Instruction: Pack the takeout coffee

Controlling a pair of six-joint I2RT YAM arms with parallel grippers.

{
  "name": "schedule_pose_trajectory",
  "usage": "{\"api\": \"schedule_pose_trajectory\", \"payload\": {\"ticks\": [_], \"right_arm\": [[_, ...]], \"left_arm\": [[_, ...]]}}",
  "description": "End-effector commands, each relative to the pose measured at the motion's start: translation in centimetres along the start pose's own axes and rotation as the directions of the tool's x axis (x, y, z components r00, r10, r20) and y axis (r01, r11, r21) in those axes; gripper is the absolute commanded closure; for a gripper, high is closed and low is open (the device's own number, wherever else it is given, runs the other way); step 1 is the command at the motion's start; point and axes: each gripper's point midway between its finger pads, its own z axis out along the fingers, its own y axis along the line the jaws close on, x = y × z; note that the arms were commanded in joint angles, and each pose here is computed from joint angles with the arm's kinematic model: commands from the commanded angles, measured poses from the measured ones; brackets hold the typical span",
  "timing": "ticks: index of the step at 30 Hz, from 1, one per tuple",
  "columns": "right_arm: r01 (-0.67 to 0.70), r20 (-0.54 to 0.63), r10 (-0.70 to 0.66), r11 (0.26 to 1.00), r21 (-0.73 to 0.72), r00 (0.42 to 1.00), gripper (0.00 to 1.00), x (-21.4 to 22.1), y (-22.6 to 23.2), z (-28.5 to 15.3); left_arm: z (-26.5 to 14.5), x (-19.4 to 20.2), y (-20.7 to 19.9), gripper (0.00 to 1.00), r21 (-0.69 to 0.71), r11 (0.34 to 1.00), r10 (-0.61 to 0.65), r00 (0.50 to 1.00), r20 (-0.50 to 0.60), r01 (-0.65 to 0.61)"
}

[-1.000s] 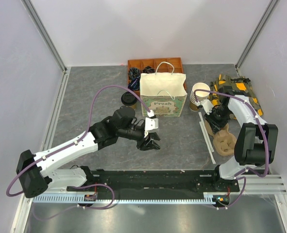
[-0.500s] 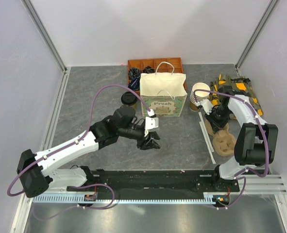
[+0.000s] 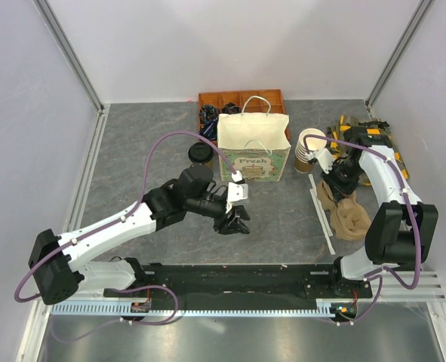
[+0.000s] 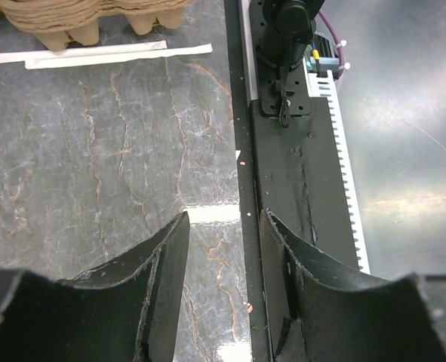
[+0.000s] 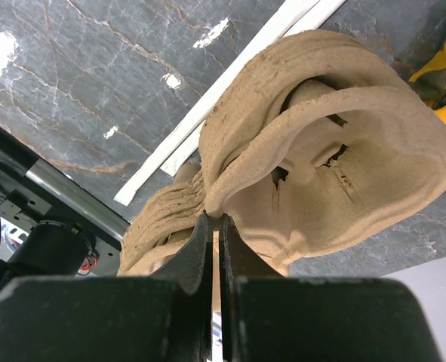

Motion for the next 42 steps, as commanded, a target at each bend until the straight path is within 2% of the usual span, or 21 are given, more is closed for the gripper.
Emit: {"api": "schedule_pose_trajectory", "payload": {"ticks": [1,19,24,26,28,33,37,40,41,42], "right_arm": [[0.021,0.036,-0.023,0.999,0.041,0.999,1.0,-0.7,0.0,-2.4],[0.049,-0.004,-0.049,0.982,0.181,0.999,1.0,0.2,-1.3,-3.4],[0.088,-0.08,-0.073,0.973,0.212,0.994,1.0,1.4,-1.0,-2.0],[0.092,-0.063,-0.079,0.965,0.247,0.995,1.0,1.1,-1.4,-1.8],[0.109,-0.095,-0.088,0.96,0.256,0.992,1.0,1.5,-1.7,-1.2],[0.129,-0.049,-0.12,0.922,0.364,0.992,1.0,-1.1,-2.8,-4.2],[0.134,-0.073,-0.115,0.923,0.36,0.991,1.0,-0.9,-2.1,-5.3],[0.148,-0.108,-0.117,0.921,0.359,0.987,1.0,0.8,-1.7,-3.4],[0.15,-0.158,-0.106,0.939,0.308,0.982,1.0,2.6,-0.7,-0.9],[0.151,-0.161,-0.103,0.935,0.321,0.982,1.0,2.9,-1.0,0.1]], "left_arm": [[0.2,-1.8,0.0,0.5,0.026,0.999,0.026,0.999,0.048,-0.027],[0.5,-1.7,1.0,0.51,-0.015,1.0,0.018,0.999,0.046,-0.017],[0.4,-1.8,1.2,0.51,-0.036,0.999,-0.007,0.999,0.049,0.009],[0.3,-2.0,1.2,0.51,-0.037,0.999,-0.011,0.998,0.054,0.013],[0.2,-2.3,1.2,0.51,-0.041,0.999,-0.017,0.998,0.067,0.02],[0.0,-2.5,1.1,0.51,-0.045,0.999,-0.018,0.997,0.076,0.022],[0.0,-2.5,1.4,0.51,-0.055,0.998,-0.014,0.997,0.076,0.018],[0.2,-2.3,1.6,0.51,-0.056,0.998,-0.017,0.997,0.074,0.021],[0.3,-2.3,1.6,0.51,-0.053,0.998,-0.015,0.997,0.079,0.019],[0.4,-2.3,1.6,0.51,-0.051,0.999,-0.014,0.997,0.08,0.018]]}}
